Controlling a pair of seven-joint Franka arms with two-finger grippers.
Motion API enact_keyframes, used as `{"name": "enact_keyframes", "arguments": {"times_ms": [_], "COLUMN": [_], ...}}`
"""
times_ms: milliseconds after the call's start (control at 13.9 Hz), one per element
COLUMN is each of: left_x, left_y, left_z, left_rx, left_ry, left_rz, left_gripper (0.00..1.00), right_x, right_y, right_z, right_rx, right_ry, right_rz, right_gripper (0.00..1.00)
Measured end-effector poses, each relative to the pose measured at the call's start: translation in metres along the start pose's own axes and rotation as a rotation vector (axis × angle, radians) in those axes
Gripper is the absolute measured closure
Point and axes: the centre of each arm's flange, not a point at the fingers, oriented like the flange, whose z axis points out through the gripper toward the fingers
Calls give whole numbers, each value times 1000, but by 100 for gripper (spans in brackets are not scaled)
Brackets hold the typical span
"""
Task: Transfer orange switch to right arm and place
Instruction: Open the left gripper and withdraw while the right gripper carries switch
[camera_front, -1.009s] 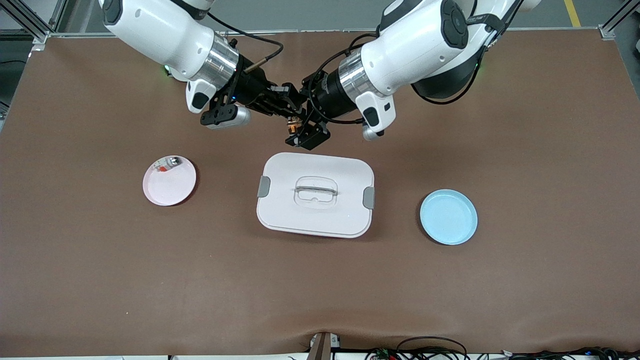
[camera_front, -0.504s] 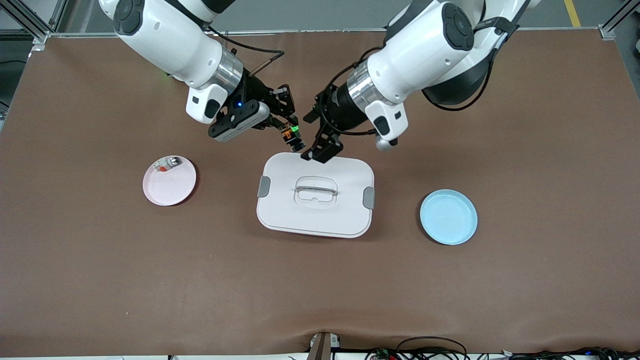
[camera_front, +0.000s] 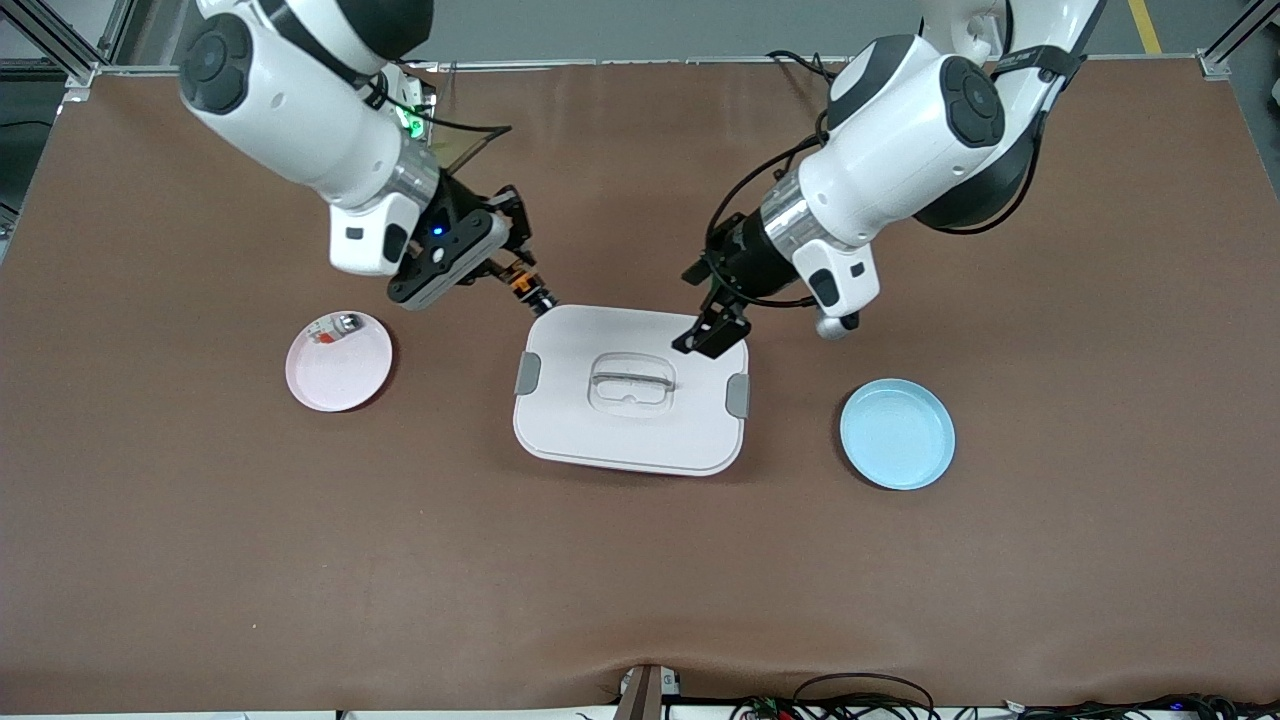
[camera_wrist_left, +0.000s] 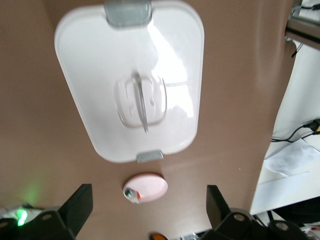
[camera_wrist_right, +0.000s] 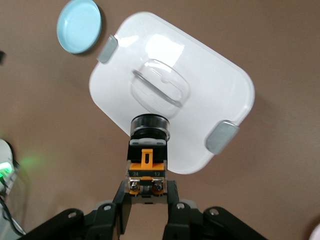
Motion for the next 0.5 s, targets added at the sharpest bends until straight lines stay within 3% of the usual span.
{"name": "enact_keyframes", "arguments": {"times_ms": [288, 504], "left_x": [40, 66], "left_y": [-19, -22], "left_z": [-10, -19], "left_rx": [26, 102], "left_ry": [165, 257], "left_rz": [208, 441], "left_gripper": [0, 0], "right_x": [-20, -43], "right_y": [73, 120], "right_z": [-20, -32], "right_rx": [-29, -38], "right_ry": [-51, -61], "right_rz": [-202, -346], "right_gripper": [67, 67]}}
